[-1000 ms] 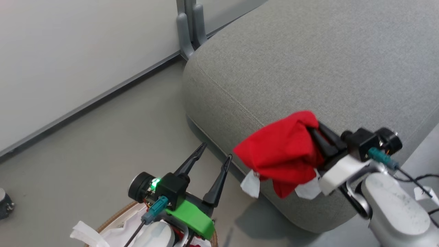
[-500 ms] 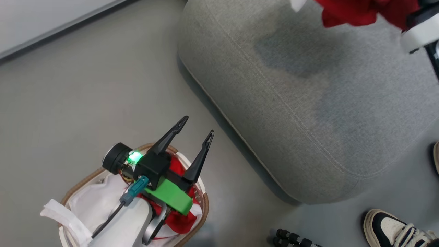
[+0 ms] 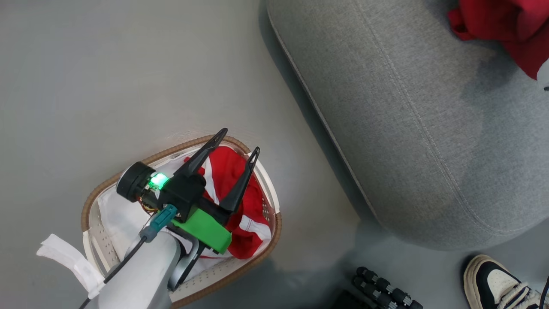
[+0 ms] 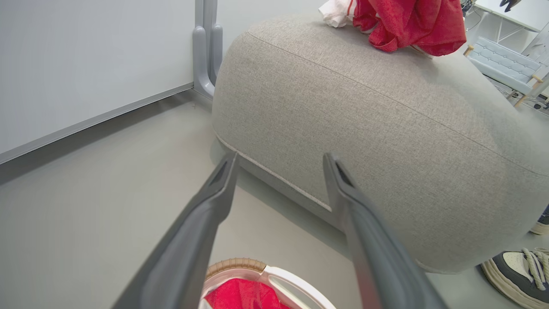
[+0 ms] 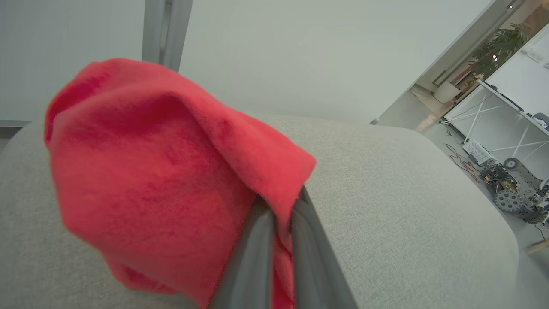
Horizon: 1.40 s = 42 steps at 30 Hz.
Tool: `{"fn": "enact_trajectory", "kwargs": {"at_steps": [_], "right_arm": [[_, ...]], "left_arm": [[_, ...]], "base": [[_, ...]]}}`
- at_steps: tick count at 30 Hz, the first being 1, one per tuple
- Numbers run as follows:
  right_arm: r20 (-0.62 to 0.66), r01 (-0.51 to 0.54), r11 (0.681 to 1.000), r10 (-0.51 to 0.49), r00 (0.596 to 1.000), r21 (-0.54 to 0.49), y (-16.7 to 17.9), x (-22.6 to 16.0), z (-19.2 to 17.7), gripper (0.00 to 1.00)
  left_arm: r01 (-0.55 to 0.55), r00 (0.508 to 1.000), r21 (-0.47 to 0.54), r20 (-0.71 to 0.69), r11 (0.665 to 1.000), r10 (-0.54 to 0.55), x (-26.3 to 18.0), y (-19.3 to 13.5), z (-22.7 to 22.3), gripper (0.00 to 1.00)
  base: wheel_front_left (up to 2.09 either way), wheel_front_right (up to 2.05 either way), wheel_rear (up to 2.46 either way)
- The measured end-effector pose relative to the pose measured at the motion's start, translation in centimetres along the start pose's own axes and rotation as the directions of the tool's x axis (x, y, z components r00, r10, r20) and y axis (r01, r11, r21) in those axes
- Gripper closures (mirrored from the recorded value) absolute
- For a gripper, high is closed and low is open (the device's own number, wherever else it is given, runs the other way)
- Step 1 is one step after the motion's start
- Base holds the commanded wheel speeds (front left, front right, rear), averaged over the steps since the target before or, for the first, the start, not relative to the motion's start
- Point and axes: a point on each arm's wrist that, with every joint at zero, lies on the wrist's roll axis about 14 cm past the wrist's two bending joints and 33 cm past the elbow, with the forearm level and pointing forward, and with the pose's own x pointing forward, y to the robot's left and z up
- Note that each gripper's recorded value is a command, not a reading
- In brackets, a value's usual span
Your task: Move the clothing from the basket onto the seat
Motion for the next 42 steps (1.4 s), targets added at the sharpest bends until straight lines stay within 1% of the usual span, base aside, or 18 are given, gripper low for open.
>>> {"fn": "enact_trajectory", "kwargs": {"at_steps": [1,2,3,6,8,10,14,17,19,21,25,27,29,32,34,37,42], "right_arm": [[-0.027,0.006,1.000,-0.006,1.000,0.010,0.2,-0.2,-1.2,0.89],[-0.052,0.006,1.000,-0.005,0.999,0.014,0.6,-0.4,-2.2,0.58],[-0.076,0.015,0.999,-0.013,0.997,0.029,0.7,-0.8,-3.3,0.00],[-0.145,0.049,0.997,-0.039,0.989,0.065,0.7,-2.8,-6.0,0.00],[-0.171,0.081,0.993,-0.066,0.983,0.083,0.0,-4.1,-7.1,0.00],[-0.183,0.106,0.990,-0.088,0.979,0.095,-0.5,-5.5,-7.7,0.00],[-0.195,0.123,0.987,-0.101,0.976,0.100,-1.1,-8.5,-8.3,0.00],[-0.199,0.113,0.985,-0.085,0.976,0.133,-0.3,-10.4,-8.6,0.00],[-0.195,0.087,0.983,-0.054,0.979,0.161,0.9,-11.6,-8.6,0.00],[-0.175,0.062,0.981,-0.029,0.984,0.185,1.8,-12.4,-8.1,0.00],[-0.125,-0.004,0.969,0.036,0.991,0.247,4.6,-13.7,-6.7,0.00],[-0.071,-0.034,0.957,0.057,0.996,0.287,5.6,-13.6,-5.1,0.00],[-0.015,-0.068,0.936,0.078,0.997,0.346,7.2,-13.5,-3.3,0.00],[0.033,-0.146,0.915,0.144,0.989,0.376,10.1,-13.8,-1.8,0.00],[0.067,-0.201,0.900,0.189,0.980,0.386,11.9,-13.9,-0.7,0.00],[0.130,-0.284,0.872,0.253,0.959,0.398,14.7,-14.1,1.5,0.00],[0.197,-0.363,0.832,0.306,0.931,0.419,17.3,-14.9,3.8,0.00]], "left_arm": [[-0.012,1.000,-0.004,-0.010,1.000,0.012,-0.3,0.5,-0.4,0.00],[-0.025,0.999,-0.010,-0.019,1.000,0.025,-0.5,0.9,-0.7,0.00],[-0.039,0.999,-0.014,-0.026,0.999,0.038,-0.7,1.3,-1.0,0.00],[-0.065,0.997,-0.016,-0.034,0.998,0.065,-0.9,2.1,-1.1,0.00],[-0.071,0.997,-0.012,-0.035,0.997,0.070,-1.0,2.1,-1.0,0.00],[-0.075,0.997,-0.007,-0.034,0.997,0.074,-1.0,2.0,-0.7,0.00],[-0.081,0.997,0.002,-0.016,0.997,0.081,-0.9,1.4,0.4,0.00],[-0.096,0.995,0.004,-0.010,0.995,0.096,-1.4,1.0,1.1,0.00],[-0.121,0.993,0.008,-0.001,0.993,0.121,-1.8,1.2,1.7,0.00],[-0.148,0.989,0.009,0.008,0.989,0.148,-2.3,1.2,2.3,0.00],[-0.208,0.978,0.023,0.023,0.978,0.207,-3.7,1.6,3.3,0.00],[-0.254,0.967,0.033,0.040,0.967,0.252,-4.7,2.1,4.0,0.00],[-0.299,0.953,0.038,0.059,0.954,0.297,-5.7,2.6,4.8,0.00],[-0.370,0.928,0.042,0.067,0.928,0.366,-7.7,3.4,5.2,0.00],[-0.428,0.902,0.039,0.082,0.903,0.424,-9.2,4.3,5.7,0.00],[-0.525,0.848,0.045,0.109,0.850,0.518,-12.2,5.8,6.6,0.00],[-0.642,0.761,0.047,0.159,0.765,0.629,-16.7,7.0,8.1,0.00]], "base": [[0.00,0.00,0.00],[0.00,0.00,0.00],[0.00,0.00,0.00],[0.00,0.00,0.00],[0.00,0.00,0.00],[0.00,0.00,0.00],[0.00,0.00,0.00],[0.00,0.00,0.00],[0.00,0.00,0.00],[0.00,0.00,0.00],[0.00,0.00,0.00],[0.00,0.00,0.00],[0.00,0.00,0.00],[0.00,0.00,0.00],[0.00,0.00,0.00],[0.00,0.00,0.00],[0.00,0.00,0.00]]}}
